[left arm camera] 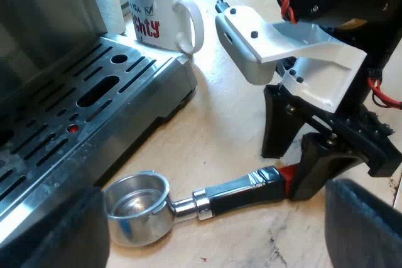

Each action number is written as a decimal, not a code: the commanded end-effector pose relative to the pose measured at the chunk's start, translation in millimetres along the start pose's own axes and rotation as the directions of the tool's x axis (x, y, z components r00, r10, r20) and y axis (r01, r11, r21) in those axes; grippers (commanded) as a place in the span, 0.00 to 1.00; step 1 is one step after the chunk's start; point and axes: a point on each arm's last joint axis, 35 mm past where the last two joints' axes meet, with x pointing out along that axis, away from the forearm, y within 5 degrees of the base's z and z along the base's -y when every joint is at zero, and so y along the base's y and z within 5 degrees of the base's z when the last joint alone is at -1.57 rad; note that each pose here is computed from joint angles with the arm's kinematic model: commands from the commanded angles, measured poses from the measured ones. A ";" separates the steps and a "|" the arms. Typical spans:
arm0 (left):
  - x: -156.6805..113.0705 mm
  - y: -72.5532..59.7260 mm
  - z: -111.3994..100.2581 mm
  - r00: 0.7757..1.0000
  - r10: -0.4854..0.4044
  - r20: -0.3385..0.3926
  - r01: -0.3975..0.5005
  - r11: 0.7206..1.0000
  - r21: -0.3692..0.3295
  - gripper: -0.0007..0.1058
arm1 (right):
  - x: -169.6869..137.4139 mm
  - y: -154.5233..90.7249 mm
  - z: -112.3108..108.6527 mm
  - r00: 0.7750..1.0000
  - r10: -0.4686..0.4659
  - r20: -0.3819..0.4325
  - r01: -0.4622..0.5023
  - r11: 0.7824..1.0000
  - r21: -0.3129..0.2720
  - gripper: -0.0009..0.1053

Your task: Grind coffee beans and then tamp

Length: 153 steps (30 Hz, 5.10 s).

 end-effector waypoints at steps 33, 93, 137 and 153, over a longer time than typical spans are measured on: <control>-2.4 -1.7 6.1 1.000 -0.009 0.019 0.009 1.000 0.011 0.68 | -141.4 -4.2 12.9 0.978 -0.021 0.209 0.015 0.999 0.029 0.53; -1.0 11.7 16.1 0.944 0.331 -0.007 -0.329 0.936 -0.124 0.68 | -107.4 22.9 8.1 0.704 -0.080 0.706 0.223 0.969 -0.112 0.65; 102.1 77.1 4.5 0.806 0.331 -0.491 -0.464 0.868 -0.177 0.63 | -107.4 22.9 8.1 0.704 -0.080 0.706 0.207 0.974 -0.095 0.65; 131.4 93.5 -23.0 0.733 0.288 -0.616 -0.486 0.856 -0.177 0.63 | -107.4 22.9 8.1 0.704 -0.080 0.706 0.207 0.974 -0.095 0.65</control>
